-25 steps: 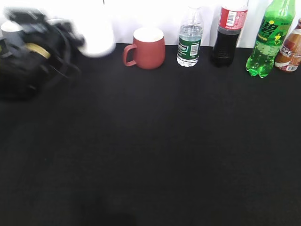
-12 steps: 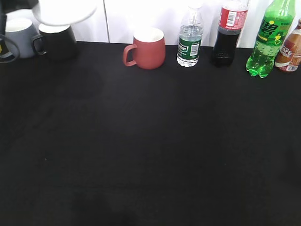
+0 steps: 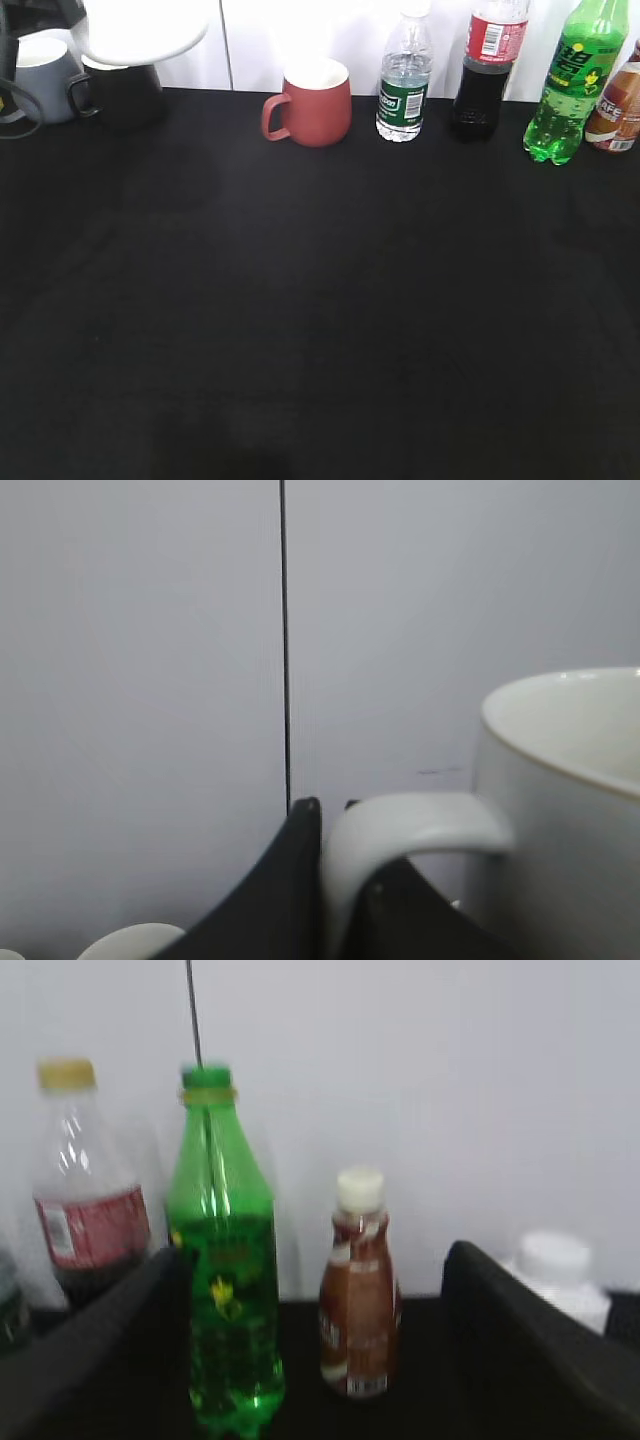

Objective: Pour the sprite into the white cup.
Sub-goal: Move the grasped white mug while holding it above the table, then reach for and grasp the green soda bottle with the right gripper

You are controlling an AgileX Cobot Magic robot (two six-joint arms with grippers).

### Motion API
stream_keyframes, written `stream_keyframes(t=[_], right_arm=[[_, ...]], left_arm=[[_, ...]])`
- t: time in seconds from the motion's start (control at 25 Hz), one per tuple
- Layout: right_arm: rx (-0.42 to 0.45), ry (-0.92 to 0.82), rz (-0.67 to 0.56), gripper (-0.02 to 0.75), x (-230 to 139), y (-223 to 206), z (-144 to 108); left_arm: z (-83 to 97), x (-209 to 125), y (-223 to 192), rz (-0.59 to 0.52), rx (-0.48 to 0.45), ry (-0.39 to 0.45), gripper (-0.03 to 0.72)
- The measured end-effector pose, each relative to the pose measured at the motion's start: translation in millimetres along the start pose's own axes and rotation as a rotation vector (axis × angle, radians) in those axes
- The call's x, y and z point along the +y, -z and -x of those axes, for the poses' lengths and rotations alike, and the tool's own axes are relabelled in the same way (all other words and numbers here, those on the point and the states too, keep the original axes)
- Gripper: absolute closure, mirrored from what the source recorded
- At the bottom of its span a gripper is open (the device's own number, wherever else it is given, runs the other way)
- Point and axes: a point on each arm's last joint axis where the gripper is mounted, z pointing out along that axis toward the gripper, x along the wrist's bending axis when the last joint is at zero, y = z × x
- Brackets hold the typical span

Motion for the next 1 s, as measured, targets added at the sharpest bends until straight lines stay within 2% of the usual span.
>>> stream_keyframes(t=[0.12, 0.2, 0.4, 0.52, 0.6, 1.0], right_arm=[[-0.004, 0.004, -0.094, 0.142, -41, -30, 1], [0.003, 0.007, -0.118, 0.086, -55, -49, -1], [0.083, 0.007, -0.123, 0.066, -67, -93, -29], [0.094, 0.003, -0.135, 0.066, -76, -113, -37], [0.074, -0.007, -0.156, 0.066, -86, -123, -37], [0.09, -0.021, -0.155, 0.068, -113, -162, -43]], left_arm=[[0.0, 0, 0, 0.0, 0.0, 0.0, 0.652], [0.0, 0, 0, 0.0, 0.0, 0.0, 0.652], [0.0, 0, 0, 0.001, 0.0, 0.0, 0.652], [0.0, 0, 0, 0.001, 0.0, 0.0, 0.652], [0.0, 0, 0, 0.001, 0.0, 0.0, 0.652], [0.0, 0, 0, 0.0, 0.0, 0.0, 0.652]])
